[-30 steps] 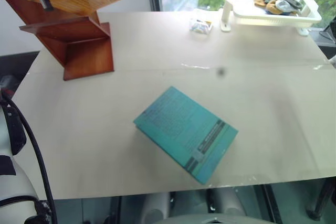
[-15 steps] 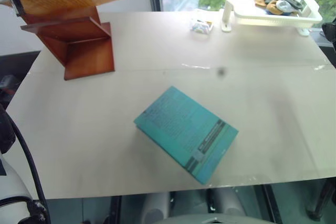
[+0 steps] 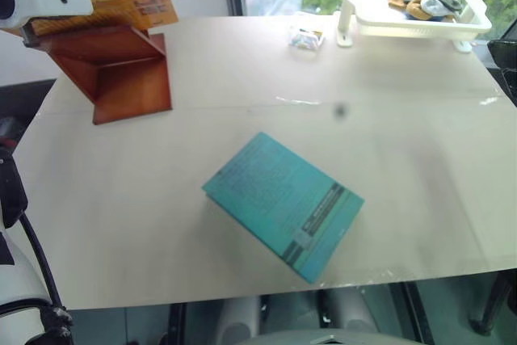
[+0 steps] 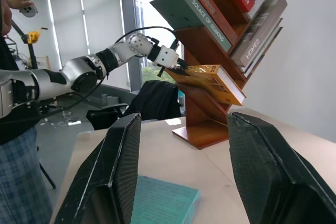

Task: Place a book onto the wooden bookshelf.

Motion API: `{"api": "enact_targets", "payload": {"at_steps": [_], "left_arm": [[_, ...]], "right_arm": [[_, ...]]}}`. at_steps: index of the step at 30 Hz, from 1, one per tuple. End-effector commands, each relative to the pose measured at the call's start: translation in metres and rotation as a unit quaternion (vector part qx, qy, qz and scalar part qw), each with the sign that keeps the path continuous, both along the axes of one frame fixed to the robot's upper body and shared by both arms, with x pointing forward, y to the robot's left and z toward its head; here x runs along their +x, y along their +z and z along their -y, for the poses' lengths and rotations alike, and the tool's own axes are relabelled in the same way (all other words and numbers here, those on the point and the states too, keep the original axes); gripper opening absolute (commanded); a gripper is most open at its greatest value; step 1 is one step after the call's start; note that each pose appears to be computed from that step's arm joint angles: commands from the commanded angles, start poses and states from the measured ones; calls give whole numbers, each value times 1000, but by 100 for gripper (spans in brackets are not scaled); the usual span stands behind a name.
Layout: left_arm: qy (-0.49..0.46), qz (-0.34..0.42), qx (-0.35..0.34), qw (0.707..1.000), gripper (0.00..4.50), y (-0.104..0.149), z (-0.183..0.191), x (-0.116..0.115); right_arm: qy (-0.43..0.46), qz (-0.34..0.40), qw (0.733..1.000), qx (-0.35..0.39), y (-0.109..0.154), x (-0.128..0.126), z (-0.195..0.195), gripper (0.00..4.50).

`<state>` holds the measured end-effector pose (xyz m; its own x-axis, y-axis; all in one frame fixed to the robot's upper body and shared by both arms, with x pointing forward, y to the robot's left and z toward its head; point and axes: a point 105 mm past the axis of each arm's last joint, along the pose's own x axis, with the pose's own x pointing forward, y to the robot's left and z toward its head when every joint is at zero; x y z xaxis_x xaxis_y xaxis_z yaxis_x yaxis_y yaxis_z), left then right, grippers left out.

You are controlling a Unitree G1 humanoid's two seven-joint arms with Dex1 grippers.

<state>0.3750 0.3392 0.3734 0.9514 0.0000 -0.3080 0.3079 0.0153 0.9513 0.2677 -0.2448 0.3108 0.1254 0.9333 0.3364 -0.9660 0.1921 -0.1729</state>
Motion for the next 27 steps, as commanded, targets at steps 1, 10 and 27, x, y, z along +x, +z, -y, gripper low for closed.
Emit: {"api": "enact_targets", "payload": {"at_steps": [1,10,27], "left_arm": [[6,20,-1,1000,38,14,-3,-5],[43,5,7,999,447,9,-14,-5],[-42,-3,-198,979,447,34,-11,-57]], "right_arm": [[7,33,999,-6,8,-11,0,265],[-4,32,999,-6,6,-12,2,265],[-25,42,999,-8,16,-13,12,265]]}}
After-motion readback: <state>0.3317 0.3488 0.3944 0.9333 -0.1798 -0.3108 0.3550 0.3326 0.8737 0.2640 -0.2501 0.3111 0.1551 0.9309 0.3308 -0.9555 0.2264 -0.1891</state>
